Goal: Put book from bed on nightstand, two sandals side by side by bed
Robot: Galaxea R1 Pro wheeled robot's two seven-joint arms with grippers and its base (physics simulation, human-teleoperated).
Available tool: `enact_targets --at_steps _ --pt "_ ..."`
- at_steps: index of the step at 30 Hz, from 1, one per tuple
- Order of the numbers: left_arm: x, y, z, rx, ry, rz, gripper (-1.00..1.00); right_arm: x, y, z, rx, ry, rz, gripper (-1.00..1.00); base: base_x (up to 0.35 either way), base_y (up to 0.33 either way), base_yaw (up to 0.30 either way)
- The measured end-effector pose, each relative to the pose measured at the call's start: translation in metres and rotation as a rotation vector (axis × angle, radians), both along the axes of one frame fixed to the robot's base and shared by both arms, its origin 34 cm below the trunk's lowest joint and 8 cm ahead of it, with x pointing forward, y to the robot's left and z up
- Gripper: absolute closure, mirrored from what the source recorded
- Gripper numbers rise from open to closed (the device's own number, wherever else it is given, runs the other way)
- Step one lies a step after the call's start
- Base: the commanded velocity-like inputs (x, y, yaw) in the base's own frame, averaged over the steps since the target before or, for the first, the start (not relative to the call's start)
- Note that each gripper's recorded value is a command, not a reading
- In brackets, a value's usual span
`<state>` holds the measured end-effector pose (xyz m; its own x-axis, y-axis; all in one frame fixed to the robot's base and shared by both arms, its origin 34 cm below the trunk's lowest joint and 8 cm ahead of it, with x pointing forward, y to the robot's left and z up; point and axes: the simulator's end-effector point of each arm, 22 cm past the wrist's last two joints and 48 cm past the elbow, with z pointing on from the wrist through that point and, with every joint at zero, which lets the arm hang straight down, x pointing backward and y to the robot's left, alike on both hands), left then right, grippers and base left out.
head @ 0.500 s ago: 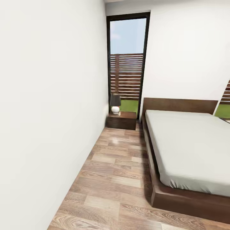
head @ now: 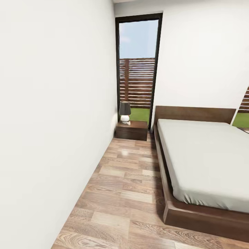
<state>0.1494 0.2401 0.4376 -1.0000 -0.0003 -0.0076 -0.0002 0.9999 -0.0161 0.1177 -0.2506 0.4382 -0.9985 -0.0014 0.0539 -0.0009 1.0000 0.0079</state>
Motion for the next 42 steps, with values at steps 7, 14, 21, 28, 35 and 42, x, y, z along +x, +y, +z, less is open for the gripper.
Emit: enact_targets --at_steps 7,14,21,28,35,42 --pt "0.019 0.001 0.001 0.001 -0.041 0.0 -1.0 0.002 -0.001 0.0 -0.002 -0.005 -0.004 -1.0 0.0 0.0 0.0" --pt "0.044 0.007 0.003 0.01 -0.108 0.0 -1.0 0.017 -0.007 -0.001 -0.009 -0.038 -0.009 -1.0 0.0 0.0 0.0" --pt "0.064 0.003 0.005 0.008 -0.149 -0.001 -1.0 0.035 -0.025 0.0 -0.035 -0.073 -0.024 -1.0 0.0 0.0 0.0" --pt "0.316 0.004 0.123 0.008 -0.74 0.012 -1.0 0.274 -0.067 0.073 -0.088 -0.603 -0.102 -1.0 0.0 0.0 0.0" --pt "0.309 0.014 0.117 0.019 -0.75 0.035 -1.0 0.275 -0.087 0.076 -0.113 -0.627 -0.171 -1.0 0.0 0.0 0.0" --pt "0.296 0.022 0.107 0.029 -0.726 0.056 -1.0 0.274 -0.088 0.076 -0.117 -0.631 -0.176 -1.0 0.0 0.0 0.0"
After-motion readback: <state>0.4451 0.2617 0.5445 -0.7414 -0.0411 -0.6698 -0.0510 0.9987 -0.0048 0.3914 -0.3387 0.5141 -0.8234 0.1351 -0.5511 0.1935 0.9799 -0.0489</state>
